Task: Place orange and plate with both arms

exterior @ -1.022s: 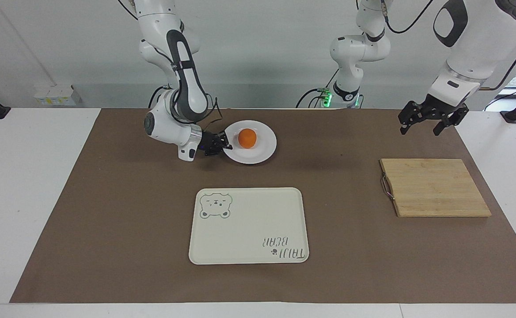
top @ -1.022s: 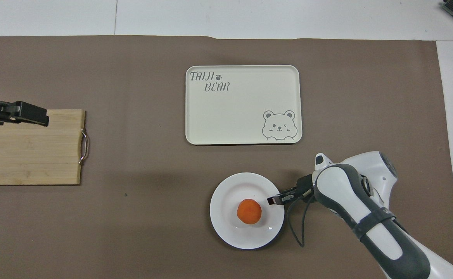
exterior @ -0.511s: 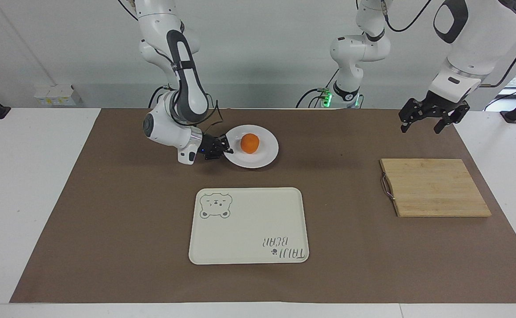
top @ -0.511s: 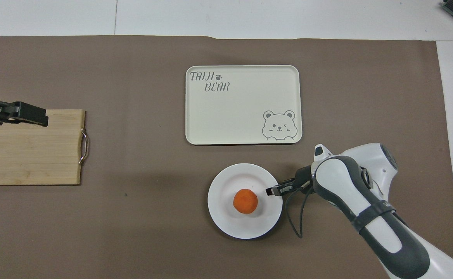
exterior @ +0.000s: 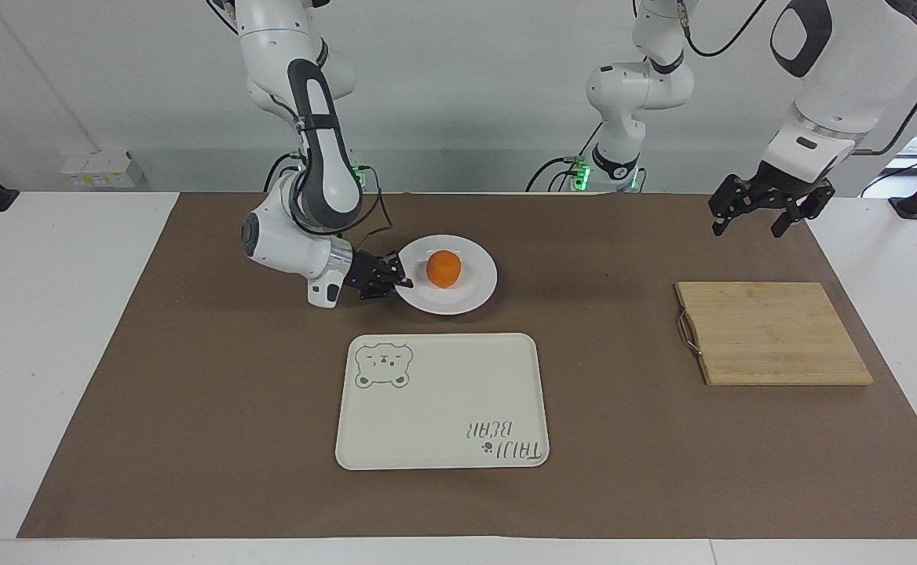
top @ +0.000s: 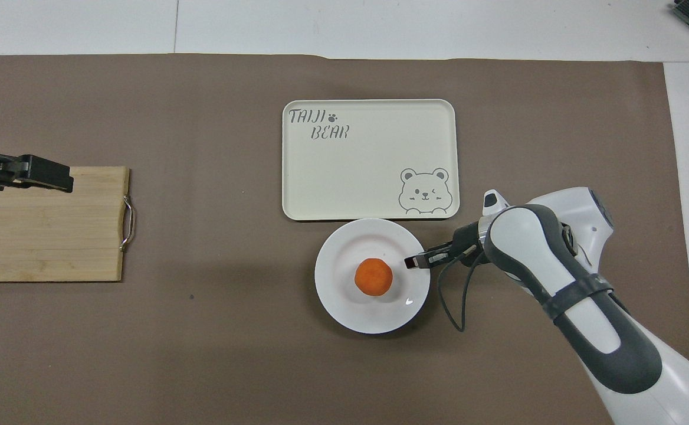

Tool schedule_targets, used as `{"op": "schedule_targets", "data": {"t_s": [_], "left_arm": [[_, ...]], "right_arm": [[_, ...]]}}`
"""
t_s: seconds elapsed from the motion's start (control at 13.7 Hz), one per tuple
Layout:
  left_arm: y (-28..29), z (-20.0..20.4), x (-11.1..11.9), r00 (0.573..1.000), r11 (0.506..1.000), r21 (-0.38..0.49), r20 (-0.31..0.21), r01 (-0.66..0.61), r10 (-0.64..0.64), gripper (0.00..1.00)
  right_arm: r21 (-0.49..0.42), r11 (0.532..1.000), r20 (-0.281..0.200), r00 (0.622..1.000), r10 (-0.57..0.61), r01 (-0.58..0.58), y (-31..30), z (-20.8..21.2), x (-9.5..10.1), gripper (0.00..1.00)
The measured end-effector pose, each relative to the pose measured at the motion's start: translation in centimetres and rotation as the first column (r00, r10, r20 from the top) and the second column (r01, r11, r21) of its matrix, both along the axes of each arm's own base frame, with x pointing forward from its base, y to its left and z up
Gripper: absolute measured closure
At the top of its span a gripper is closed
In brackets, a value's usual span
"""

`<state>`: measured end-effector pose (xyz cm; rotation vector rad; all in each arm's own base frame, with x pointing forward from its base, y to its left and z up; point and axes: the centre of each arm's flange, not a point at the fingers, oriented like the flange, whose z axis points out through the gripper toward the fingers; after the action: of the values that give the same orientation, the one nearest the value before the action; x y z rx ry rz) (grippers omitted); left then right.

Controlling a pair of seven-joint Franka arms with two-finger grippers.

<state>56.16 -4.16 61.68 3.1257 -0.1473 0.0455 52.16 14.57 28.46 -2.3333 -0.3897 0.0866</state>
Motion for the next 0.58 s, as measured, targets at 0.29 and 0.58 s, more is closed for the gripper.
{"op": "schedule_targets", "data": {"t_s": [0.29,0.58], "left_arm": [[0.0,0.0,0.0,1.000,1.000,0.000,0.000,0.000,0.000,0.00],[0.0,0.0,0.0,1.000,1.000,0.000,0.000,0.000,0.000,0.00]], "right_arm": [[0.025,0.993,-0.021,0.993,-0.115,0.115,1.1,2.0,3.8,0.93],[0.019,0.976,-0.030,0.975,-0.218,0.219,1.5,4.4,8.5,0.93]]}}
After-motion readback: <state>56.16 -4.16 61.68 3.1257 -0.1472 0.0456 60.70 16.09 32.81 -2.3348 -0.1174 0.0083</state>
